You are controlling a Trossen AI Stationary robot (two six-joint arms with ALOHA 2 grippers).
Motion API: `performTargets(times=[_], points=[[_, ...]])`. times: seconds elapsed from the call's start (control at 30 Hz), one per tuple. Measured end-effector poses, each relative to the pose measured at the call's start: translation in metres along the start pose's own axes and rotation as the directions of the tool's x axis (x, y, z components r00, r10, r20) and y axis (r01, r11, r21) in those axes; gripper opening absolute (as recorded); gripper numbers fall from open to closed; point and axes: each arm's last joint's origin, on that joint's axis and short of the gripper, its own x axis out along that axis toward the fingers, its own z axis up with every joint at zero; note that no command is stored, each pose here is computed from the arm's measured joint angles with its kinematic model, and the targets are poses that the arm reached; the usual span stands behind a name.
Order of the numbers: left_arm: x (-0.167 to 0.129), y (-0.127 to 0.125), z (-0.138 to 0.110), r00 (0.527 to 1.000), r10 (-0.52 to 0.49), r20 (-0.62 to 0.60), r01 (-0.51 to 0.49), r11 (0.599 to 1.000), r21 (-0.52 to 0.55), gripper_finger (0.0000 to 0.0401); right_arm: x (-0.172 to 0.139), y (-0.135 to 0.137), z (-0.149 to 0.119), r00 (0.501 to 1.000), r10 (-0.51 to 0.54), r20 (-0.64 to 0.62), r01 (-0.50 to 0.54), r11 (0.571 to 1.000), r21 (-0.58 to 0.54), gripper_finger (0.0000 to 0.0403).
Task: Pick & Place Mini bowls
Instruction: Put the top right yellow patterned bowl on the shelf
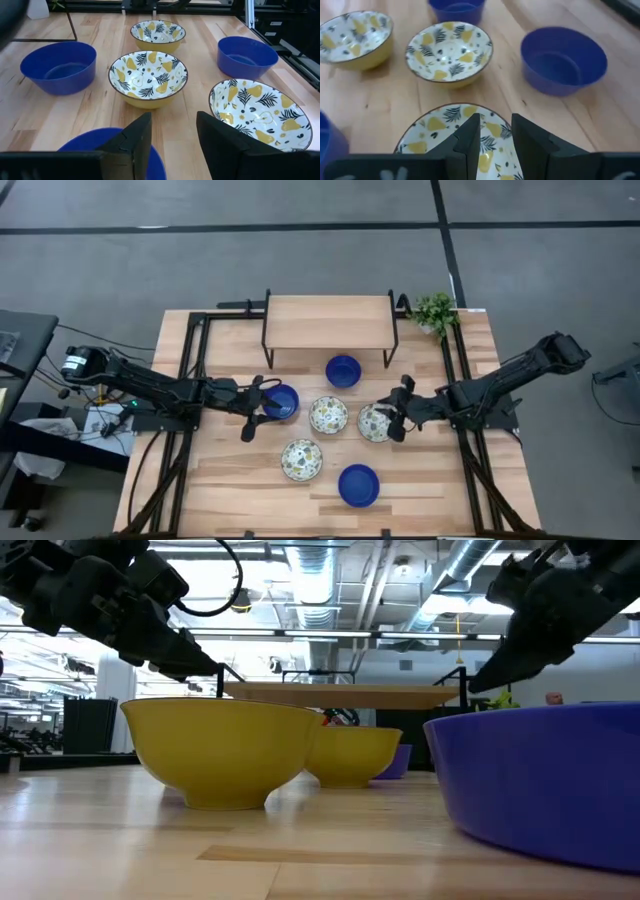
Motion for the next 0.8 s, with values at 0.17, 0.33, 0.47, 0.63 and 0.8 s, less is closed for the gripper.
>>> performTargets(times=[0.17,0.33,0.47,0.63,0.8], points=[[0.0,0.0,0.0,1.0,0.0,0.0,0.0,1.0,0.0,0.0154,0.006,-0.017,-0.006,0.991,-0.053,-0.122,0.072,0.985,0.16,0.0101],[0.0,0.0,0.0,1.0,0.0,0.0,0.0,1.0,0.0,0.0154,0.009,-0.028,-0.008,0.978,-0.011,-0.211,0.063,0.968,0.242,0.0101],[0.0,0.0,0.0,1.0,0.0,0.0,0.0,1.0,-0.017,0.0153,0.011,-0.032,-0.004,0.971,0.054,-0.231,0.006,0.968,0.25,0.0101],[0.0,0.0,0.0,1.0,0.0,0.0,0.0,1.0,-0.022,0.0153,0.008,-0.039,0.006,0.943,0.134,-0.304,-0.051,0.963,0.266,0.0101],[0.0,0.0,0.0,1.0,0.0,0.0,0.0,1.0,-0.023,0.0153,0.005,-0.05,0.007,0.916,0.11,-0.386,0.007,0.957,0.289,0.0101]])
